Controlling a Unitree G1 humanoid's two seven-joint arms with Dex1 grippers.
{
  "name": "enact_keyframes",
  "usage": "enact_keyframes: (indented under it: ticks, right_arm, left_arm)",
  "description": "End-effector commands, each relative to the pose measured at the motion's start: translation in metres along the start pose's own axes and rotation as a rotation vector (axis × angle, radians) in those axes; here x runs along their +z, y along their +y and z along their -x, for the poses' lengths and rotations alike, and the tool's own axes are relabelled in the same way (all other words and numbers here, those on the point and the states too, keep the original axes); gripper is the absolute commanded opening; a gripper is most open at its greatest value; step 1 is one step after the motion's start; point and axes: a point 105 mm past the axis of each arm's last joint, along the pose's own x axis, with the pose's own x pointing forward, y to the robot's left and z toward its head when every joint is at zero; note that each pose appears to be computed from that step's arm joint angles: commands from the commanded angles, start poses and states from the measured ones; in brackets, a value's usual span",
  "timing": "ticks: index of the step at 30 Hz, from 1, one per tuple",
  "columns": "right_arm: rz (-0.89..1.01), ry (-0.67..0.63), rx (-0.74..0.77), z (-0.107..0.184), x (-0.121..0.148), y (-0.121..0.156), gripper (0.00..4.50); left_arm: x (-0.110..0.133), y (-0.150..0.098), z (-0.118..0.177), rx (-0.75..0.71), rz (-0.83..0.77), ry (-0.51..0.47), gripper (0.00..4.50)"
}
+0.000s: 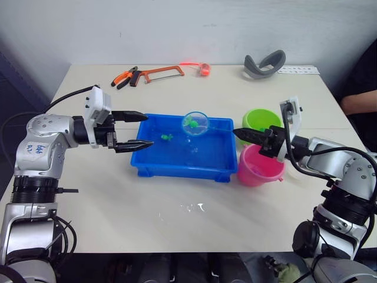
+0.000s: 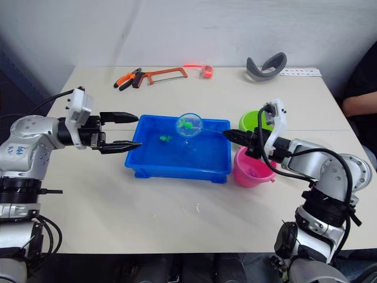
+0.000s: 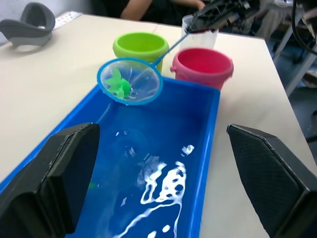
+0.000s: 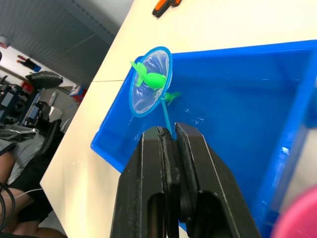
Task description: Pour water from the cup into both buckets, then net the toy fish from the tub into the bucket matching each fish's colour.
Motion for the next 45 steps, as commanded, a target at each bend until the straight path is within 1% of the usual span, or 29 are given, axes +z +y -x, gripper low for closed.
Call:
enact_keyframes:
  ticks: [1, 4, 7, 9, 11, 14, 16, 17, 18, 20, 22, 24, 30, 33, 36, 40, 44, 45]
  right_arm:
    - [0.085, -0.126, -0.056, 0.046, 0.022, 0.003, 0.0]
    - [0.111, -0.17, -0.119, 0.065, 0.032, -0.003, 0.0]
    - [0.135, -0.206, -0.189, 0.083, 0.041, -0.008, 0.0]
    - [0.14, -0.236, -0.26, 0.099, 0.047, -0.016, 0.0]
    - [0.131, -0.254, -0.31, 0.11, 0.049, -0.022, 0.0]
    - [0.122, -0.261, -0.408, 0.123, 0.048, -0.037, 0.0]
    - [0.137, -0.251, -0.439, 0.126, 0.046, -0.041, 0.0]
    - [0.18, -0.245, -0.466, 0.125, 0.045, -0.043, 0.0]
    - [0.213, -0.234, -0.481, 0.124, 0.043, -0.044, 0.0]
    - [0.252, -0.226, -0.514, 0.12, 0.039, -0.048, 0.0]
    - [0.311, -0.227, -0.574, 0.122, 0.037, -0.056, 0.0]
    - [0.337, -0.233, -0.591, 0.123, 0.035, -0.059, 0.0]
    - [0.314, -0.307, -0.62, 0.131, 0.041, -0.066, 0.0]
    - [0.337, -0.301, -0.631, 0.132, 0.043, -0.067, 0.0]
    - [0.423, -0.275, -0.617, 0.126, 0.043, -0.061, 0.0]
    - [0.674, -0.212, -0.705, 0.122, 0.047, -0.063, 0.0]
    - [0.892, -0.134, -0.764, 0.117, 0.044, -0.07, 0.0]
    - [0.976, -0.114, -0.779, 0.116, 0.044, -0.07, 0.0]
  left_arm:
    - [0.027, 0.011, -0.03, -0.013, 0.042, -0.104, 4.47]
    - [0.035, 0.01, -0.044, -0.025, 0.045, -0.149, 4.47]
    - [0.04, 0.007, -0.056, -0.045, 0.03, -0.17, 4.47]
    - [0.045, 0.005, -0.066, -0.062, -0.029, -0.187, 4.47]
    - [0.048, 0.003, -0.072, -0.07, -0.049, -0.204, 4.47]
    - [0.044, -0.002, -0.08, -0.084, -0.023, -0.218, 4.47]
    - [0.042, -0.004, -0.082, -0.092, -0.013, -0.223, 4.47]
    - [0.04, -0.005, -0.084, -0.1, -0.01, -0.227, 4.47]
    - [0.04, -0.007, -0.085, -0.107, -0.007, -0.241, 4.47]
    - [0.039, -0.001, -0.084, -0.06, 0.035, -0.293, 4.47]
    - [0.031, -0.001, -0.081, -0.038, 0.034, -0.282, 4.47]
    - [0.027, -0.004, -0.08, -0.041, 0.041, -0.278, 4.47]
    - [0.024, -0.008, -0.079, -0.053, 0.034, -0.261, 4.47]
    - [0.023, -0.008, -0.079, -0.058, 0.031, -0.255, 4.47]
    - [0.023, -0.009, -0.079, -0.07, 0.024, -0.249, 4.47]
    - [0.024, -0.01, -0.081, -0.083, 0.016, -0.251, 4.47]
    - [0.025, -0.011, -0.082, -0.093, 0.014, -0.254, 4.47]
    - [0.025, -0.012, -0.083, -0.095, 0.014, -0.254, 4.47]
